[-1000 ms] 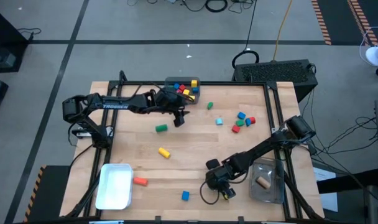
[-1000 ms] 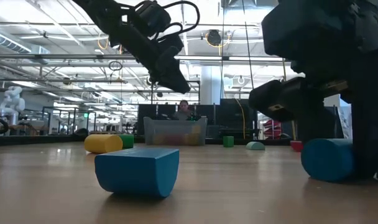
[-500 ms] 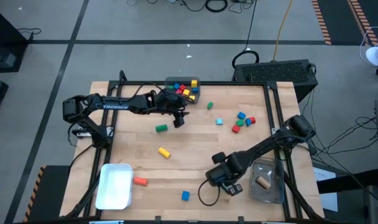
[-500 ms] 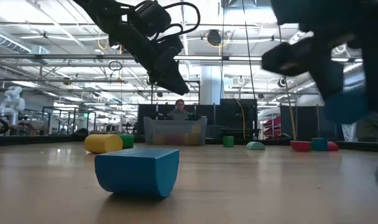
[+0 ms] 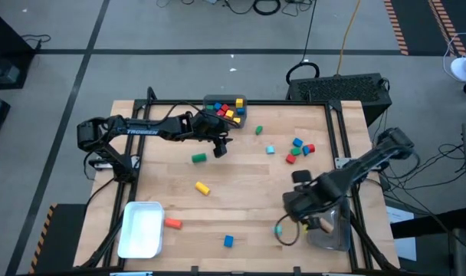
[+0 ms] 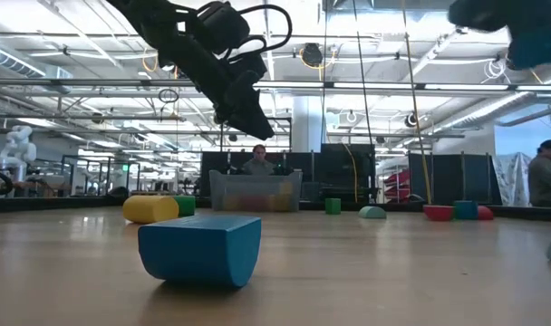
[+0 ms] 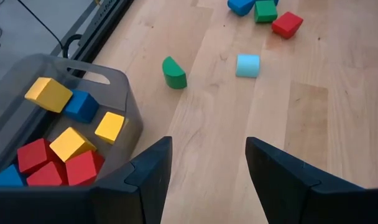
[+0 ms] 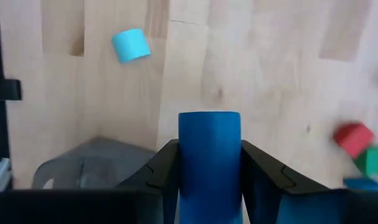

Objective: Sort blocks by size
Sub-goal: Put the blue cylindrical block into the bottom black bin

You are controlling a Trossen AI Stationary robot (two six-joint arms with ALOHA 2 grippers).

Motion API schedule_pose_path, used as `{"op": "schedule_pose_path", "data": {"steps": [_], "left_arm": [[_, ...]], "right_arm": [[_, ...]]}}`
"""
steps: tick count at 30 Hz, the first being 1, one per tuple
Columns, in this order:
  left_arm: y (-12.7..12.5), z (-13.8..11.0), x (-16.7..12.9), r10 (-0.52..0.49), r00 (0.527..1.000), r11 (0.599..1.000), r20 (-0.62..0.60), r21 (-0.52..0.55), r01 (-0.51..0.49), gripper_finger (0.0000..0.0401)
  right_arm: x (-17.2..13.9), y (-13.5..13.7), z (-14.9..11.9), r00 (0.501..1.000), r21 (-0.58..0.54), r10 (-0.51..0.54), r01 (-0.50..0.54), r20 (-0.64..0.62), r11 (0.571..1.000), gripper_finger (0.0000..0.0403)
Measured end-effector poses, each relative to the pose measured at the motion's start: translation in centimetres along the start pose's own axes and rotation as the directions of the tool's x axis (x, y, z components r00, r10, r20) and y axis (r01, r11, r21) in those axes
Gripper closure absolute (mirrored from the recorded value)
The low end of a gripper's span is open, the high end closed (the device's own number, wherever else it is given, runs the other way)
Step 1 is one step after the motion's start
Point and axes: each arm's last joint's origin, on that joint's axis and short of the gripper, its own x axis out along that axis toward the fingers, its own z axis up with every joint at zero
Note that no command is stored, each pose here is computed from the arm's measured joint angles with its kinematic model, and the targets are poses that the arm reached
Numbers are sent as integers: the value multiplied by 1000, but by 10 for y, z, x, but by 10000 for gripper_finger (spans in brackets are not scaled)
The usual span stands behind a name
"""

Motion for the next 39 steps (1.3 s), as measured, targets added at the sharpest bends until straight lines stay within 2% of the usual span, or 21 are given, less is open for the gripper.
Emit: {"op": "schedule_pose_path", "data": {"steps": [7,13,18,24,30,35,39], "left_arm": [[0,0,0,0,1000,1000,1,0,0,194],[0,0,0,0,1000,1000,1,-1,0,194],[0,0,0,0,1000,1000,2,-1,0,194],[0,0,0,0,1000,1000,3,-17,0,194],[-1,0,0,-3,1000,1000,3,-25,3,194],[-6,1,0,-14,1000,1000,4,-17,14,194],[-10,1,0,-2,1000,1000,3,-9,2,194]], "right_arm": [[-27,5,-39,999,165,-36,41,-28,985,285],[-21,18,-64,996,219,-62,74,-65,973,285],[-2,29,-80,992,235,-85,105,-94,966,285],[29,40,-89,997,233,-51,64,-61,970,284],[63,43,-102,997,353,-23,46,-69,934,284],[84,45,-109,999,394,10,5,-36,919,281],[98,41,-115,999,451,6,12,-39,893,273]]}}
